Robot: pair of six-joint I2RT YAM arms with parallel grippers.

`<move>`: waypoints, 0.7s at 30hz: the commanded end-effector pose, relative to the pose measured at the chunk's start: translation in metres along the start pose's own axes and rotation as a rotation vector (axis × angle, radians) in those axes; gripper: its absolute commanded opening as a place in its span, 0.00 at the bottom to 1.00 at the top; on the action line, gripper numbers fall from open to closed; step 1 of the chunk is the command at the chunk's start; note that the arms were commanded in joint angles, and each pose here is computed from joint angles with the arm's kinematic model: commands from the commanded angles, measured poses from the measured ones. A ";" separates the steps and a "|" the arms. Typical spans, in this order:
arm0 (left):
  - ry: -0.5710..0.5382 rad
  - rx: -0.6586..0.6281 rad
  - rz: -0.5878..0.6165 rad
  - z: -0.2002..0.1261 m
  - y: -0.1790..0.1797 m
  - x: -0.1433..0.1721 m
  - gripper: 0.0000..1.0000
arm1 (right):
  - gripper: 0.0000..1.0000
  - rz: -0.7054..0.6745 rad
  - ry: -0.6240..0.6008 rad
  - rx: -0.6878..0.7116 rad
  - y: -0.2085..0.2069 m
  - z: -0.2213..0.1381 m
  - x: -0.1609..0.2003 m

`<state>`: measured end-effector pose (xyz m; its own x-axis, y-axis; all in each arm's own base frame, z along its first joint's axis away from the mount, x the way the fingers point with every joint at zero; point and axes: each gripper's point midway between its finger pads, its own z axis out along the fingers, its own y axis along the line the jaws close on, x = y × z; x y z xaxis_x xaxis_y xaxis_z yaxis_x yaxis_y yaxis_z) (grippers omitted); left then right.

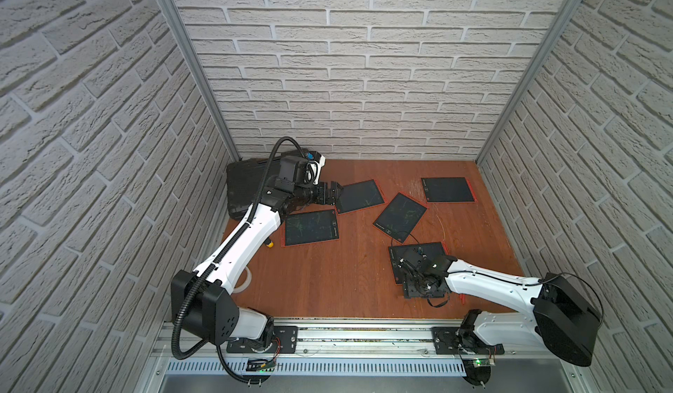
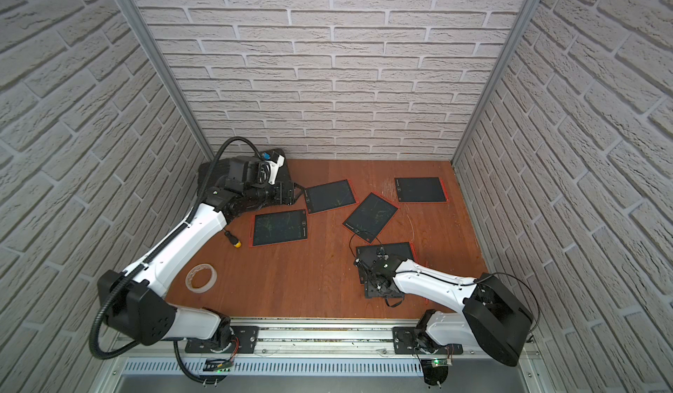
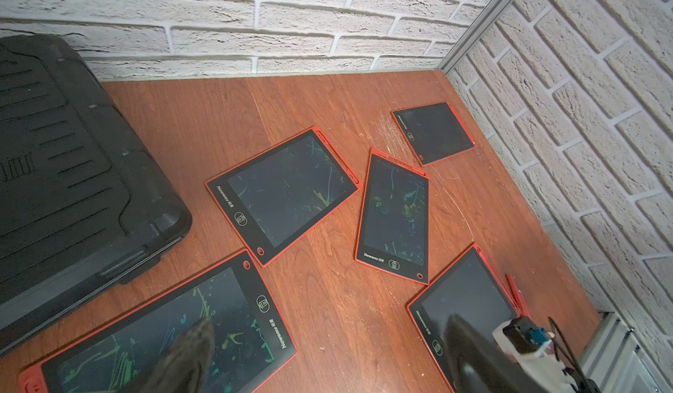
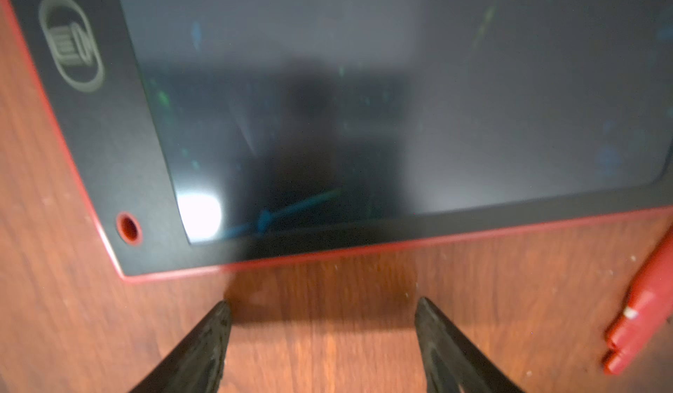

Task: Place the stylus back onto the writing tablet
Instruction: Move the writing tablet to the center of the board.

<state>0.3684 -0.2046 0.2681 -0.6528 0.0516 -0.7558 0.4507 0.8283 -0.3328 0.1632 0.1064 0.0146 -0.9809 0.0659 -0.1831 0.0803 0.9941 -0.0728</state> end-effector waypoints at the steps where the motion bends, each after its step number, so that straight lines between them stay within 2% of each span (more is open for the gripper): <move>1: -0.004 -0.007 0.023 0.003 0.000 -0.001 0.98 | 0.78 -0.023 -0.019 0.014 -0.003 0.009 -0.016; 5: -0.002 -0.010 0.022 0.003 0.001 0.000 0.98 | 0.77 -0.030 -0.016 -0.008 -0.001 0.013 -0.037; 13: -0.005 -0.012 0.024 0.002 0.000 -0.001 0.98 | 0.75 -0.027 0.003 0.052 -0.012 0.014 -0.072; 21: -0.005 -0.006 0.021 0.001 -0.001 -0.001 0.98 | 0.74 0.073 0.007 0.072 -0.041 0.016 -0.092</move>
<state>0.3689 -0.2038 0.2675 -0.6504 0.0548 -0.7576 0.4465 0.8344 -0.3230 0.2477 0.0741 0.0174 -0.9751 0.1344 -0.1767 0.1512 0.9848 -0.0854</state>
